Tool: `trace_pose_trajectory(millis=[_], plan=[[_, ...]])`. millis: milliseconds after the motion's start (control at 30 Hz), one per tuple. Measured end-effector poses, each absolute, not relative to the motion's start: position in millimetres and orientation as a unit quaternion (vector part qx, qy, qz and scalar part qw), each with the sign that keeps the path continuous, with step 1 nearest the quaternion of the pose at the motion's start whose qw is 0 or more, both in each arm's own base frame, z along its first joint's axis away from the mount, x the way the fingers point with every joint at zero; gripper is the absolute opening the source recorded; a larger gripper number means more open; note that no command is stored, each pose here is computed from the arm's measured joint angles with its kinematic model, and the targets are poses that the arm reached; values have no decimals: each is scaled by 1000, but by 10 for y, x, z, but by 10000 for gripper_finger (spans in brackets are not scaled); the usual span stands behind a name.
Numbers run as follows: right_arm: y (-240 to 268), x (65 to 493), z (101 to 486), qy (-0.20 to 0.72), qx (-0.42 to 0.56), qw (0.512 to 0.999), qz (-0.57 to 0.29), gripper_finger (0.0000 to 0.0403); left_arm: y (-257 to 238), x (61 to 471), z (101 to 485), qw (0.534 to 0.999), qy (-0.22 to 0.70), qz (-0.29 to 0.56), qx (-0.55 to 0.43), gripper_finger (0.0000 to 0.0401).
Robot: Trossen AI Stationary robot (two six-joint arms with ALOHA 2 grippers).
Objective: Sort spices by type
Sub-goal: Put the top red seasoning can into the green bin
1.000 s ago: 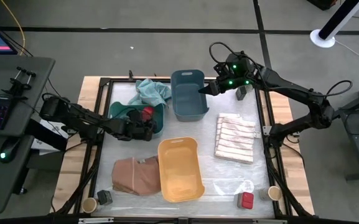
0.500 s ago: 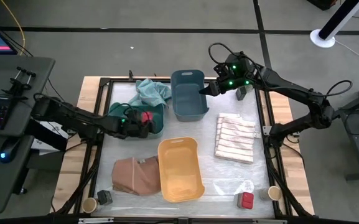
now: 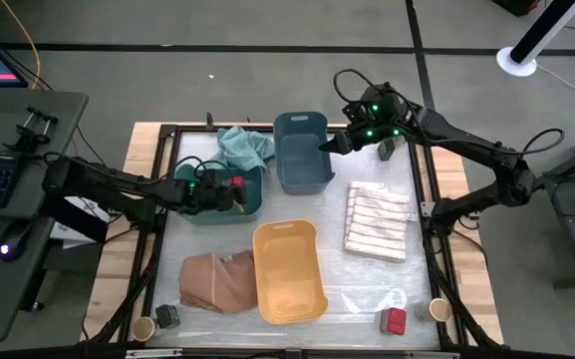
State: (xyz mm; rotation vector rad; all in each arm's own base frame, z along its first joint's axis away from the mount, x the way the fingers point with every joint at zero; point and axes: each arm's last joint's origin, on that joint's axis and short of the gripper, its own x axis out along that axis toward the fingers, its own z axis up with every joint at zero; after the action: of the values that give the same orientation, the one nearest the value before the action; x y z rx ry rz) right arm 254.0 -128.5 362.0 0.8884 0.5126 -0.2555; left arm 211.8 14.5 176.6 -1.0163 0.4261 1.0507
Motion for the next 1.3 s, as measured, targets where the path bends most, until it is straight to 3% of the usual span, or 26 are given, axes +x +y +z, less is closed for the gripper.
trace_pose_trajectory(millis=[333,433,533,633,700,933,1300], plan=[[-1284,2539,3618,246,424,863,-122,277,213,1825,2060,760,183,474,-406,255],[-1283,2537,3615,247,424,862,-123,277,236,1712,2139,773,192,469,-382,236],[-1283,2537,3615,248,423,863,-122,277,260,1630,2108,764,236,476,-367,168],[-1283,2536,3614,248,423,863,-123,277,269,1640,2001,755,276,470,-365,48],[-1283,2536,3614,248,423,863,-123,277,265,1671,1913,751,287,469,-367,18],[-1282,2534,3610,250,426,861,-124,277,277,1820,1698,723,299,494,-380,3],[-1285,2533,3607,249,424,861,-131,277,361,2094,1601,738,245,475,-412,0]])
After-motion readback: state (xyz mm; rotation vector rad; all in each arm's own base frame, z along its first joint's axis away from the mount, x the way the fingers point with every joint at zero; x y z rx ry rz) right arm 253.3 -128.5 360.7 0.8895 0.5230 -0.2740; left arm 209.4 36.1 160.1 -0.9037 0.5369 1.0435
